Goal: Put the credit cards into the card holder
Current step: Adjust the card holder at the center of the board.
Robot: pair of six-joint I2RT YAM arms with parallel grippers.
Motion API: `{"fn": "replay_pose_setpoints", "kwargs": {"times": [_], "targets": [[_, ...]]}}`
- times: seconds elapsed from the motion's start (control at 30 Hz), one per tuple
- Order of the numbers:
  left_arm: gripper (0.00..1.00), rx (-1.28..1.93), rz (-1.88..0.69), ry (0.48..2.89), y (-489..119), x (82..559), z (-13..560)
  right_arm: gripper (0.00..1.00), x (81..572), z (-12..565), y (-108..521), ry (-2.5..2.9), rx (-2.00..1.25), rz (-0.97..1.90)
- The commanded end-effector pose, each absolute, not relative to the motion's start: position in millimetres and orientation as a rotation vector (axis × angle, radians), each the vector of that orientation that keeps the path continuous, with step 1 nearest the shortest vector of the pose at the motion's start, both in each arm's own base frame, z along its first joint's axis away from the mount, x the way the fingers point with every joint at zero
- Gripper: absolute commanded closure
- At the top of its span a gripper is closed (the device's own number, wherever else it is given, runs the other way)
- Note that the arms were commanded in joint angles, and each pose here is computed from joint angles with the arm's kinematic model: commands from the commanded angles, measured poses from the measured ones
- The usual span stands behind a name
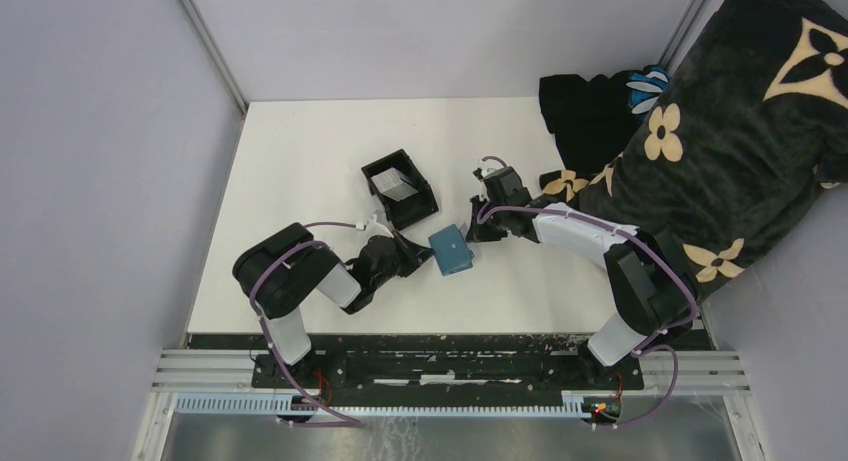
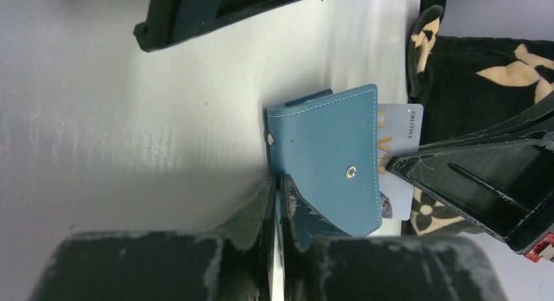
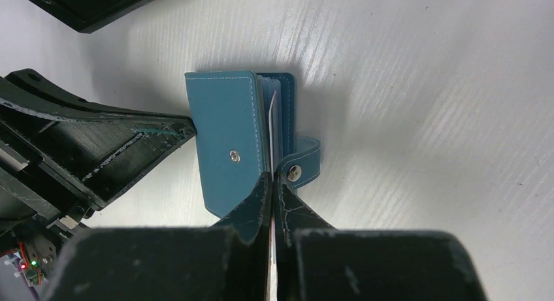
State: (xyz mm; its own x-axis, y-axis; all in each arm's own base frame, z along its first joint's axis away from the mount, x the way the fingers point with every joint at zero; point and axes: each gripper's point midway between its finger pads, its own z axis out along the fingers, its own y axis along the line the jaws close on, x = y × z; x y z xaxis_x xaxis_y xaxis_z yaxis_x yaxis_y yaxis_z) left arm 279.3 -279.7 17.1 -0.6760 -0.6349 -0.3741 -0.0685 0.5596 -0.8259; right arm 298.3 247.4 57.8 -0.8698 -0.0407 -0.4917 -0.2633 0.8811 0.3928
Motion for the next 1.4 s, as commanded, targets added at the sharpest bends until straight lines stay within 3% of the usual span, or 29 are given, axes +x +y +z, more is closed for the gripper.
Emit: {"fn": "replay_pose_setpoints", "kwargs": {"times": [0.0,1.37], "targets": [[0.90,-0.528,-0.994,2.214,-268.5,266.5,-10.4,0.99,305.1,84.9,257.3,2.477,-0.204,0.708],[0.91,-0.520,-1.026,2.217,-271.7,263.4,-10.3,0.99,294.0,115.9,287.8,2.388,-0.173,0.933]]}}
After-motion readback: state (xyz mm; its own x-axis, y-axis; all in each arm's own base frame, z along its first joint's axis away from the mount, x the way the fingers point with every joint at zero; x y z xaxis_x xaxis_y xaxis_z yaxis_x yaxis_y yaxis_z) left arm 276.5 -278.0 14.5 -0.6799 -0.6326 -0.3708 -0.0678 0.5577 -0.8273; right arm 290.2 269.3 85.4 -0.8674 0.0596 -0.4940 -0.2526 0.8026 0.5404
